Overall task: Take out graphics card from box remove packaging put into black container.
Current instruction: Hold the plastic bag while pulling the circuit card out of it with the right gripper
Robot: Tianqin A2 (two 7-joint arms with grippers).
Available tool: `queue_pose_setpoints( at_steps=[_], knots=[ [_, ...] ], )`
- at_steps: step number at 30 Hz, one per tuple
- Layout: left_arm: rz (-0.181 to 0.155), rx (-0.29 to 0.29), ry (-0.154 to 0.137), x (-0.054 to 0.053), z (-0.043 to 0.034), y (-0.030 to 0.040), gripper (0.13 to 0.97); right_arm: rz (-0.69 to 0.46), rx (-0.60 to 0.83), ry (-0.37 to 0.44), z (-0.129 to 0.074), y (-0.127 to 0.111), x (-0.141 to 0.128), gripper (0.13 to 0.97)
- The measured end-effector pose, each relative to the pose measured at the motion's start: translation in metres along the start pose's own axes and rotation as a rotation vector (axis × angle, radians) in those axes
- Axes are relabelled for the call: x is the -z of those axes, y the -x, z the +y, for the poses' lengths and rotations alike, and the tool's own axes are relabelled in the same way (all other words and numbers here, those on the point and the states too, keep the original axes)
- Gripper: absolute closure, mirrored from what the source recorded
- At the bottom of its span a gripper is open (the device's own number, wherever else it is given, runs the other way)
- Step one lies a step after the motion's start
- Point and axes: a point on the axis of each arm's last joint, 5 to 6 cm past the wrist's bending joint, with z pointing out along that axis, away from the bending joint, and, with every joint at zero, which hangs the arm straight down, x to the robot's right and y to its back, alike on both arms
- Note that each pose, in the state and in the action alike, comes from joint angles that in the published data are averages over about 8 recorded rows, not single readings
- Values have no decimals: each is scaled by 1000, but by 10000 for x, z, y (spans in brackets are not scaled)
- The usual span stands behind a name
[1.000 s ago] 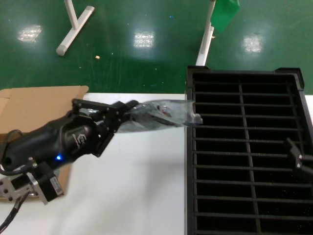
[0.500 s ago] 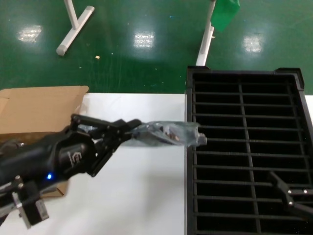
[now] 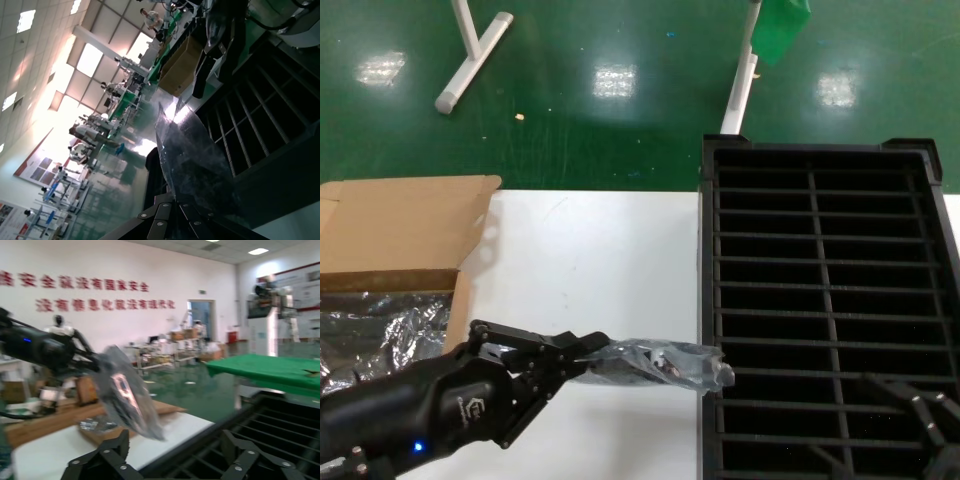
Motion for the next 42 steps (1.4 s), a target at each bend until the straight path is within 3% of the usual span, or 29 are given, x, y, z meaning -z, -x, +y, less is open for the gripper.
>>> queue_pose_setpoints(
  at_steps=[2,13,19,23,31,42],
  knots=[
    [6,3,-3,-14,-16,-15,955,-35,-3,-11,7,10,2,361],
    [44,28,-33,-125,-91,-22,955,-161,-36,-49,58,-104,-94,626],
    [70,35,-54,-120,-84,-28,955,-200,-47,-56,70,-186,-223,773],
    [78,41,-68,-102,-75,-20,955,-210,-46,-63,76,-211,-308,773],
    [73,59,-98,-85,-82,9,955,-197,-51,-79,93,-182,-427,896],
    [71,73,-109,-116,-57,-20,955,-162,-84,-100,127,-55,-476,947]
  ],
)
